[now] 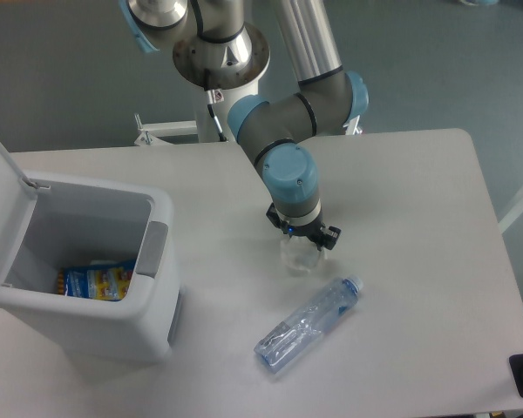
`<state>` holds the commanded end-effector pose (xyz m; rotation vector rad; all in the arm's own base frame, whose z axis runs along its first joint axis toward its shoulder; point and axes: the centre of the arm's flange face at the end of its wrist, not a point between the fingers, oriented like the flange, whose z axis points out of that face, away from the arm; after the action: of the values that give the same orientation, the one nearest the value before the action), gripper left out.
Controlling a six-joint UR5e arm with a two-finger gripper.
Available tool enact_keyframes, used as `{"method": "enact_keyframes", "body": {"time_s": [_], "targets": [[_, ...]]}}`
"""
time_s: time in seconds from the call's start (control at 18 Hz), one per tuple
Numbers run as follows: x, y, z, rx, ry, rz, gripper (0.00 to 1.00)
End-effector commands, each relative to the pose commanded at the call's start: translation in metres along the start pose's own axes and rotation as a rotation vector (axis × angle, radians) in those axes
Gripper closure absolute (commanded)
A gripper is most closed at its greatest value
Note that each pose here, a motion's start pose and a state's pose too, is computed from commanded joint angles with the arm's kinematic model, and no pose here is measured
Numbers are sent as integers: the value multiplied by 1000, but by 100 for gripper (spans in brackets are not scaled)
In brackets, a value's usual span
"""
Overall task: Place the trash in the trash can
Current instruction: 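Lift the held cup and carry it over the white trash bin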
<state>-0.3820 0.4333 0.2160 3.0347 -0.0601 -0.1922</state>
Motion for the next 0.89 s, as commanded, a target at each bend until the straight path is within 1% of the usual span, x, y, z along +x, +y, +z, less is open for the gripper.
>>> {"method": "enact_keyframes", "body": {"time_s": [0.06, 0.11, 0.22, 0.39, 0.5, 0.61, 0.78, 0.89], "targets": [[0, -1, 0, 17, 13, -3, 100], [-2, -1, -9, 41, 16, -9, 100], [-7, 6, -36, 85, 22, -26, 100], [-16, 9, -71, 156, 68, -48, 100], [-19, 9, -108, 246, 92, -84, 100], [-27, 9, -146, 366, 108, -142, 100], [-30, -3, -200, 553, 166, -242, 100], [-35, -10, -242, 650, 182, -299, 100]]}}
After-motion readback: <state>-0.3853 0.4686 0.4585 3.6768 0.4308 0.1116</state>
